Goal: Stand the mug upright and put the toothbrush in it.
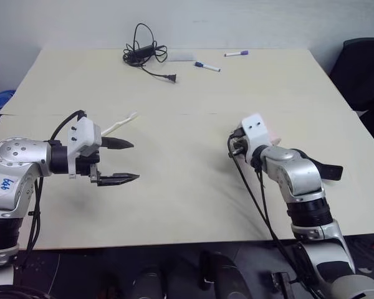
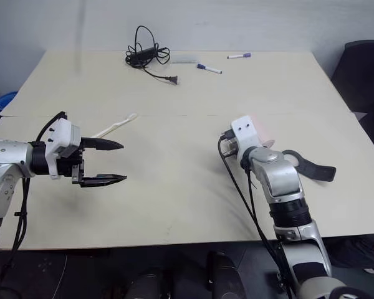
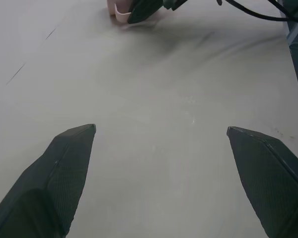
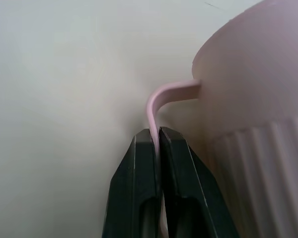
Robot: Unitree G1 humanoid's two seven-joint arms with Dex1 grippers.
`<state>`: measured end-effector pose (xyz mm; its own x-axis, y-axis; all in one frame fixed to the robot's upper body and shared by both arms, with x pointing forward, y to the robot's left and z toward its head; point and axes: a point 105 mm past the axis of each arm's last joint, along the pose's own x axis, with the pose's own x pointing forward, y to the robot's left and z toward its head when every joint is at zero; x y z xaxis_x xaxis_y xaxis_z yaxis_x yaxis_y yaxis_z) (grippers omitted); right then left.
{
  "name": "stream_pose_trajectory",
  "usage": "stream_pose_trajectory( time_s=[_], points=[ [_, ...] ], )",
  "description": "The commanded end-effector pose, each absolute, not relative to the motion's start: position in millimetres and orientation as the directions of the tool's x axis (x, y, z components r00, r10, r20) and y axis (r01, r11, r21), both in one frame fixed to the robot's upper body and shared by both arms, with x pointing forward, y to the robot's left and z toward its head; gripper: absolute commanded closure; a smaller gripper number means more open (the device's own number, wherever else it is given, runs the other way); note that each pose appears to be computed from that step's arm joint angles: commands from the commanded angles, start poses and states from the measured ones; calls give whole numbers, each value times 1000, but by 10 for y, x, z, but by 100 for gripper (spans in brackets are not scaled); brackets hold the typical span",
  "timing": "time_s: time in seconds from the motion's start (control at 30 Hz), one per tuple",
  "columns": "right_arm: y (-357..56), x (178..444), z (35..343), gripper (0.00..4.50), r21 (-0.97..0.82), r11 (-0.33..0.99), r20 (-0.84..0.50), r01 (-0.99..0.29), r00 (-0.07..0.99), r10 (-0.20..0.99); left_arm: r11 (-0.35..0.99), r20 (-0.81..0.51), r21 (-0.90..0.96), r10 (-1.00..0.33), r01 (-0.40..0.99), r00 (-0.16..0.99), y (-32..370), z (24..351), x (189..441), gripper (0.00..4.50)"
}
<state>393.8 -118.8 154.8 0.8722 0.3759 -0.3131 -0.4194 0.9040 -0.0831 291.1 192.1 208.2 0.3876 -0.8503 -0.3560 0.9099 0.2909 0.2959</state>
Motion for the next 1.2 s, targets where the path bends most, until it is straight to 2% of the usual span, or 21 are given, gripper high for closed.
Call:
stream_pose_trajectory(
  time_s=[0.03,0.1,0.17,0.37,0.57,0.7,0.83,0.87,0.93,1.13,1.2],
  points=[
    [-598,3814,2035,447,91,762,-33,-641,763,645,287,-334,350,-852,892,404,1924,2229,2879,0],
    [-422,3767,2175,447,166,682,89,-712,700,709,295,-334,351,-848,889,413,1944,2241,2880,0],
    [-250,3737,2179,447,177,619,156,-765,643,750,301,-334,351,-844,886,419,1965,2261,2876,0],
    [73,3676,1932,447,244,490,285,-836,545,788,303,-343,357,-837,884,426,1991,2327,2827,0],
    [91,3460,1572,447,311,380,291,-871,468,834,291,-357,355,-836,889,416,1975,2356,2811,0],
    [-34,3313,1530,447,316,376,277,-871,463,842,271,-366,344,-843,899,394,1945,2347,2801,0],
    [-158,3153,1462,349,288,384,219,-877,451,865,244,-365,326,-859,913,360,1869,2322,2815,0],
    [-190,3134,1452,281,271,402,204,-874,461,864,228,-363,319,-867,920,341,1828,2310,2813,0],
    [-255,3127,1429,251,254,441,185,-861,490,852,205,-360,310,-878,928,314,1765,2292,2817,0],
    [-357,3054,1326,55,131,507,50,-852,516,855,217,-359,299,-877,929,320,1783,2265,2818,0],
    [-430,3024,1282,55,54,518,-32,-854,517,856,247,-356,294,-868,923,345,1844,2260,2799,0]
  ],
)
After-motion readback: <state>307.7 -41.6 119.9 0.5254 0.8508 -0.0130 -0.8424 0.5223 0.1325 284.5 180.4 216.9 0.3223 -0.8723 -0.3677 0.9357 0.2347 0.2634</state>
